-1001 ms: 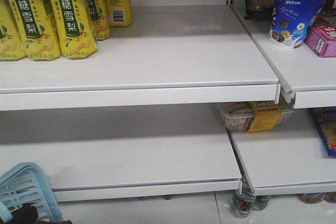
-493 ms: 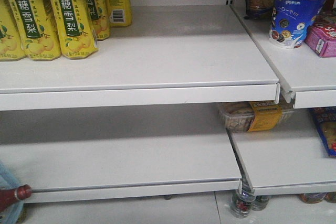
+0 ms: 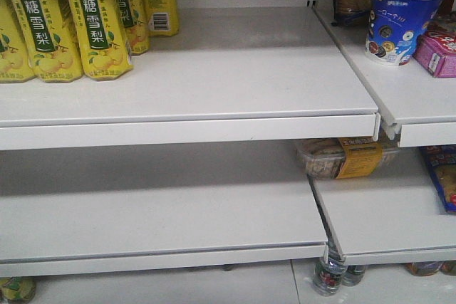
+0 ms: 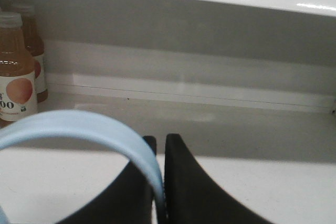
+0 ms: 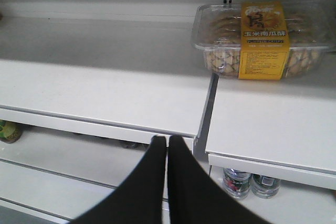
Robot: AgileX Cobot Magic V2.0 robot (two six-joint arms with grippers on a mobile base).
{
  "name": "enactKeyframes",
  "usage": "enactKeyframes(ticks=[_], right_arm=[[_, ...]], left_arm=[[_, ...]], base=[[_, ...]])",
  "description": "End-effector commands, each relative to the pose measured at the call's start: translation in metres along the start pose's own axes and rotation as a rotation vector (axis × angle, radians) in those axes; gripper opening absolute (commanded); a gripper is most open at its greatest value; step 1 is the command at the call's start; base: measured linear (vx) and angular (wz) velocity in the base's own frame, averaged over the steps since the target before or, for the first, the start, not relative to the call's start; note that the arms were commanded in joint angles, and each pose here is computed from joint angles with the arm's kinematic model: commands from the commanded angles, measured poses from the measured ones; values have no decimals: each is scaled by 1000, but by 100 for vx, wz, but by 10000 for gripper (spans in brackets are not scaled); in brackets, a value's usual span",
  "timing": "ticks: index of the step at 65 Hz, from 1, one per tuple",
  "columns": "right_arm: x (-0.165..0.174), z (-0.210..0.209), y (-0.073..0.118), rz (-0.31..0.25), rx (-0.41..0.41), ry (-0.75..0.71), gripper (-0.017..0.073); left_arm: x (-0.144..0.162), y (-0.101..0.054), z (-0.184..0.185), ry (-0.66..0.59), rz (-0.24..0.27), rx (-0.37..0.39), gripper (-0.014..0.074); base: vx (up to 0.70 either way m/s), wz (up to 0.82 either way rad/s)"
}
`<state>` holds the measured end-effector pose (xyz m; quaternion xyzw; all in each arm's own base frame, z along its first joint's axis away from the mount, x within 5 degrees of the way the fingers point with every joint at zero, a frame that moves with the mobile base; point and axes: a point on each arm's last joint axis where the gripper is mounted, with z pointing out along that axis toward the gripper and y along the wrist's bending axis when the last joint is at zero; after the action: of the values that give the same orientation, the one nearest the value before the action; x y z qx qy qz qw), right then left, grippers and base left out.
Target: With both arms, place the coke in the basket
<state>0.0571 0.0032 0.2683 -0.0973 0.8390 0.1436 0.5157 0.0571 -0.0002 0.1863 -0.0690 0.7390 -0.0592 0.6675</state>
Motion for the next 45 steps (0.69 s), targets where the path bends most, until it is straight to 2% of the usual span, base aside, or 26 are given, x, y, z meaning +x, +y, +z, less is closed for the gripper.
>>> enactKeyframes(ticks=[1,45], right_arm=[[-12,-3,3,-28,-20,-76,-5],[-12,-3,3,-28,-20,-76,-5]], left_arm=[[-24,-3,-5,-198,103,15,-6],[-23,-3,-5,-190,104,14,-6]], base=[[0,0],[0,0]])
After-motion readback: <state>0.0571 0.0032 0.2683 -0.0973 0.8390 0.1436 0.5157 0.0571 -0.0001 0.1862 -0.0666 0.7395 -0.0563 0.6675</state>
